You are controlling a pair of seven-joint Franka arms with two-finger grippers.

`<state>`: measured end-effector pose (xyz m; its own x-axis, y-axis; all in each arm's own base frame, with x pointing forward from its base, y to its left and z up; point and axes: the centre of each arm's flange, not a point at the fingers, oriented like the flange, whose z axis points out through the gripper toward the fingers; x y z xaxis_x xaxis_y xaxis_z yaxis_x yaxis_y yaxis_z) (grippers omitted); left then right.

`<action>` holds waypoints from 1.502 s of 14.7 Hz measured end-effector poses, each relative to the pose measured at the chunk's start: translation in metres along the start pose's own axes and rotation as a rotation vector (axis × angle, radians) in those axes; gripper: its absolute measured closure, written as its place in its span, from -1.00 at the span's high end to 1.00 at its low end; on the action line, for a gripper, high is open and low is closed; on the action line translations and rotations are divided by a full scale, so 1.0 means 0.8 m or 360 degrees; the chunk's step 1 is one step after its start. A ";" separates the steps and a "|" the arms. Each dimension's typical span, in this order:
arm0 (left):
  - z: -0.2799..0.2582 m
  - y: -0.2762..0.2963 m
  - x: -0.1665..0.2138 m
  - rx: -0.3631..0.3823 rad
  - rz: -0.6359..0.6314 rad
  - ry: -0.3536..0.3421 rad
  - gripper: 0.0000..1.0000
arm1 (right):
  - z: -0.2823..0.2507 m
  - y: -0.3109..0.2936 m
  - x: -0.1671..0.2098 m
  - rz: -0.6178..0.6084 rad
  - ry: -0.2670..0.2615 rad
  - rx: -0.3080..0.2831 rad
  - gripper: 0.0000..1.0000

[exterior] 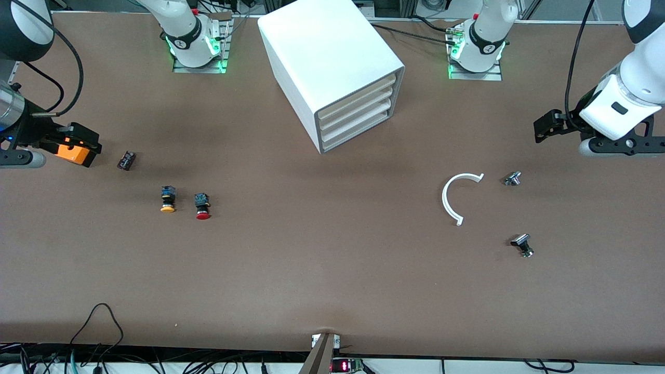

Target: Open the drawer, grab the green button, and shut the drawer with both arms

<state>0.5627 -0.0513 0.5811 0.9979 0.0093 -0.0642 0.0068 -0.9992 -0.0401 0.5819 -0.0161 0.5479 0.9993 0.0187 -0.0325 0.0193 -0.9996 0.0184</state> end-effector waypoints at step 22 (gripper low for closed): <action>0.347 0.130 0.012 -0.0911 -0.0030 -0.0987 1.00 | 0.094 -0.038 0.060 -0.0079 -0.0076 -0.0021 1.00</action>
<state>0.5552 -0.1442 0.2996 0.7822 -0.1208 -0.6112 0.2216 -0.8629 0.4542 0.6271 0.0136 0.4706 0.9944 0.0668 -0.0814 0.0693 -0.9972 0.0287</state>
